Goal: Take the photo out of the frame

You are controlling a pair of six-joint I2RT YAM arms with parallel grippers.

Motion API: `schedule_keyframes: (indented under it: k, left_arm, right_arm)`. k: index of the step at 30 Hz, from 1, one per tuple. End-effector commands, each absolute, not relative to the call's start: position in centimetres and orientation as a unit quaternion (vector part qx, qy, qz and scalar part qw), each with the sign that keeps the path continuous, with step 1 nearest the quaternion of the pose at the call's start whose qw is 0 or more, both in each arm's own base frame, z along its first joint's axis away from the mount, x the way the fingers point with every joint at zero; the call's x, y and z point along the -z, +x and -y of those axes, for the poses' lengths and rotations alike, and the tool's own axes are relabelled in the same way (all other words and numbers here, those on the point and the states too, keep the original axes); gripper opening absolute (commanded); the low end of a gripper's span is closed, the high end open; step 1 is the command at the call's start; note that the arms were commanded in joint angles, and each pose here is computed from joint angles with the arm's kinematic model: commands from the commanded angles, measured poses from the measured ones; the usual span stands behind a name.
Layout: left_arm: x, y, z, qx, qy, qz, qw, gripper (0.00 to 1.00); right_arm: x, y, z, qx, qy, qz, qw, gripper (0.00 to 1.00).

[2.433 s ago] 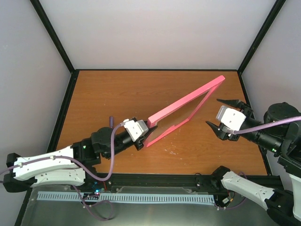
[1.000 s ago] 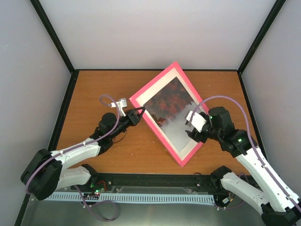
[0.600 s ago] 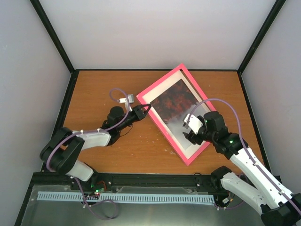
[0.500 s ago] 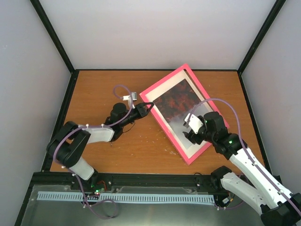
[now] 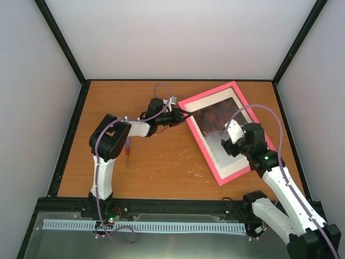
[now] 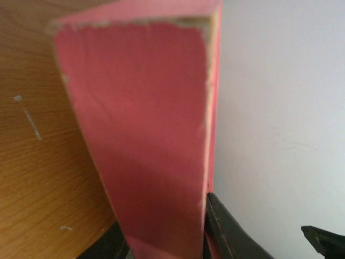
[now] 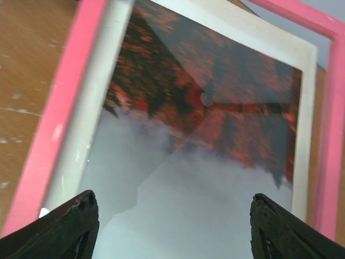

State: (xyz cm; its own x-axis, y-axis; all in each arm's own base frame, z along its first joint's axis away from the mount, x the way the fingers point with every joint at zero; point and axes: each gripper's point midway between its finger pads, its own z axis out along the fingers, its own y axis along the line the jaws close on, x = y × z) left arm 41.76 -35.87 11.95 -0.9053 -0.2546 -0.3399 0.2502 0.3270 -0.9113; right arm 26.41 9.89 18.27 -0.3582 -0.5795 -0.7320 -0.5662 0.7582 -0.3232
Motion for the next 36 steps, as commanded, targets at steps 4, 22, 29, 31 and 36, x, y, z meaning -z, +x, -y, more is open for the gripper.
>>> schedule_keyframes:
  k: [4,22,29,31,36]
  left_arm:
    - [-6.4,44.9,33.9,0.44,-0.031,-0.872,0.214,0.51]
    - [-9.7,37.0,28.8,0.296,-0.059,-0.908,0.289,0.65]
    - [-10.1,34.5,32.3,0.298,-0.015,-0.914,0.275,0.63]
    - [-9.5,34.3,33.1,0.305,-0.013,-0.916,0.261,0.63]
    - [-7.7,34.3,34.8,0.309,-0.007,-0.922,0.231,0.62]
  right_arm:
    - [-18.5,29.6,-5.7,-0.012,-0.256,-0.865,0.431,0.75]
    - [-13.2,35.3,5.6,0.012,-0.21,-0.926,0.315,0.76]
    - [-9.7,38.2,8.9,0.012,-0.201,-0.943,0.266,0.73]
    - [-9.0,38.9,9.6,0.009,-0.199,-0.945,0.258,0.71]
    - [-7.7,40.6,11.0,0.008,-0.203,-0.949,0.241,0.68]
